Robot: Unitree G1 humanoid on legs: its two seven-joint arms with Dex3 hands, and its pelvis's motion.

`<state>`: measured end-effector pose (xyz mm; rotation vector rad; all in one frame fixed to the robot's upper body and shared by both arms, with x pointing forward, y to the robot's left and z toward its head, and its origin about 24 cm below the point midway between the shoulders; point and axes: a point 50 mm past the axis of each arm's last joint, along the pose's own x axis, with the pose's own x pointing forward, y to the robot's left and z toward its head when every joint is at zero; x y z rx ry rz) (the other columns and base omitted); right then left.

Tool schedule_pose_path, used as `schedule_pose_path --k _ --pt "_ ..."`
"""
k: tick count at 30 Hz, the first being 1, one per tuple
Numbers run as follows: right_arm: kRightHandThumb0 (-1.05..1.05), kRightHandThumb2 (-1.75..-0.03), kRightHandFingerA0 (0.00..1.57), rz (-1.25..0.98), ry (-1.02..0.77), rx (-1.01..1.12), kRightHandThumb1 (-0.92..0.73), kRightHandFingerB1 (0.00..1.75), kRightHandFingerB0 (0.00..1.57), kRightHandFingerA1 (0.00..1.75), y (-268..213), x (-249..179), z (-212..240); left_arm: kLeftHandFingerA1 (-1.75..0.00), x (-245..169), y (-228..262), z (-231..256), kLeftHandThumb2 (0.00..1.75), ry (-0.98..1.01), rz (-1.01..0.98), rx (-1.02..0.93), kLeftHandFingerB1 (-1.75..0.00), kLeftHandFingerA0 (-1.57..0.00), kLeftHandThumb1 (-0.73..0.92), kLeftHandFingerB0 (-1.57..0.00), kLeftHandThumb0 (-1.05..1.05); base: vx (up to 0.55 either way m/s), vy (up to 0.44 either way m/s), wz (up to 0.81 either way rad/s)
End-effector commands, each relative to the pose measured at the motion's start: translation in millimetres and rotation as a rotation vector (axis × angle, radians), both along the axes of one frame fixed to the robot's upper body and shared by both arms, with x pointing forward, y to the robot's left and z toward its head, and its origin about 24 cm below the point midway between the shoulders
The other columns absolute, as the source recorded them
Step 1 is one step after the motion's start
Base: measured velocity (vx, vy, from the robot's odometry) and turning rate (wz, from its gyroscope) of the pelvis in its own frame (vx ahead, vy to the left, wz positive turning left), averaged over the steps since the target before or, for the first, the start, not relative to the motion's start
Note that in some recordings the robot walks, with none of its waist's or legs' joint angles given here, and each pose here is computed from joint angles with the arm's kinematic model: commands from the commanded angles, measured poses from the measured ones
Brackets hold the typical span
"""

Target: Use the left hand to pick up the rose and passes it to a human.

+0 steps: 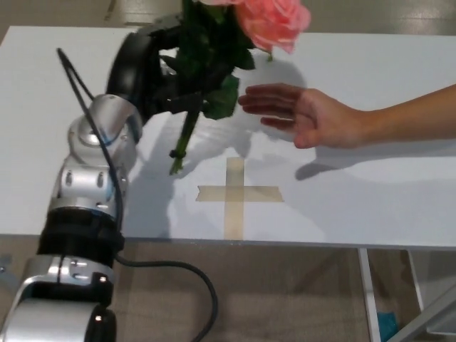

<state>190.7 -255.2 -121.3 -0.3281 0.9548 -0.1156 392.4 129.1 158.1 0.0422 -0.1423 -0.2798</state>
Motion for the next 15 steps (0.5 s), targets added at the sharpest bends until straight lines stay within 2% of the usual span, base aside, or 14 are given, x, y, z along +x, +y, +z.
schedule_pose_path --k 1,15 --pt "-0.55 -0.64 0.62 -0.016 0.005 0.014 -0.8 0.36 0.45 0.55 -1 -2 -1 -1.42 0 -23 -1 0.7 0.018 -0.068 0.014 -1.06 -0.95 0.81 -0.78 -0.18 0.0 0.0 0.0" --pt "-0.55 -0.64 0.61 -0.013 0.002 0.013 -0.8 0.37 0.47 0.54 0 0 0 -1.46 -1 -57 4 0.71 0.028 -0.119 0.025 -1.13 -0.95 0.8 -0.78 -0.19 0.0 0.0 0.0"
